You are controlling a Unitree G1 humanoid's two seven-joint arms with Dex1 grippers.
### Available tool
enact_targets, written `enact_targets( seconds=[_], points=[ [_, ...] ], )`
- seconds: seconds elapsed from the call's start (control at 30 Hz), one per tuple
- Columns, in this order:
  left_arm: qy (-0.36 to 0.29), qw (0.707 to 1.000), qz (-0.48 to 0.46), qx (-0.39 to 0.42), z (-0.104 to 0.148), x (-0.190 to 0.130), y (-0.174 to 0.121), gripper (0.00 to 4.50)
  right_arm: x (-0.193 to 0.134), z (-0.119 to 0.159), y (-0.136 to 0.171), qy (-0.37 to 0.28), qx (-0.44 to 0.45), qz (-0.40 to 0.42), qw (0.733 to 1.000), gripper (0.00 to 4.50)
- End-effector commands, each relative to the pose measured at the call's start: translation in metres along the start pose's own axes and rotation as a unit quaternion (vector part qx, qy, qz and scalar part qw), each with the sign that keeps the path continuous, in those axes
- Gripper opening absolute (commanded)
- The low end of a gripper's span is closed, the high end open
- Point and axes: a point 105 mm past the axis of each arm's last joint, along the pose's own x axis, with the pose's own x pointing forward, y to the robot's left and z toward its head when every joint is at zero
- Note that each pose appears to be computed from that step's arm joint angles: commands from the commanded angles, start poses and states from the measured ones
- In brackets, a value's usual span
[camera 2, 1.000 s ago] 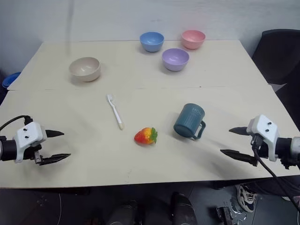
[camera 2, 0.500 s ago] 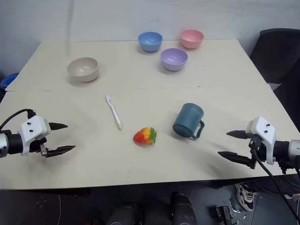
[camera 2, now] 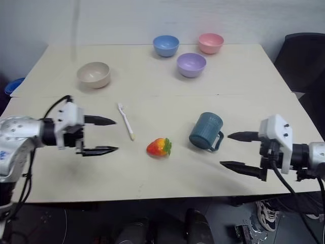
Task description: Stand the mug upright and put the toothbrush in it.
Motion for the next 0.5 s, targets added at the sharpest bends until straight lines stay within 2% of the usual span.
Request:
enact_targets(
  seconds=[0.03, 0.23, 0.5],
  points=[
    [0.021, 0.998, -0.049, 0.015, -0.002, 0.023, -0.007, 4.46, 0.006, 0.014, 0.018, -0.008, -0.025, 0.016, 1.000, 4.50],
    [0.073, 0.996, -0.021, 0.043, -0.024, 0.062, 0.017, 4.46, 0.009, 0.013, 0.021, -0.015, -0.021, -0.015, 1.000, 4.50],
    [0.061, 0.997, -0.021, 0.034, -0.032, 0.087, 0.027, 4.46, 0.005, 0.015, 0.029, -0.023, -0.021, -0.037, 0.999, 4.50]
  ],
)
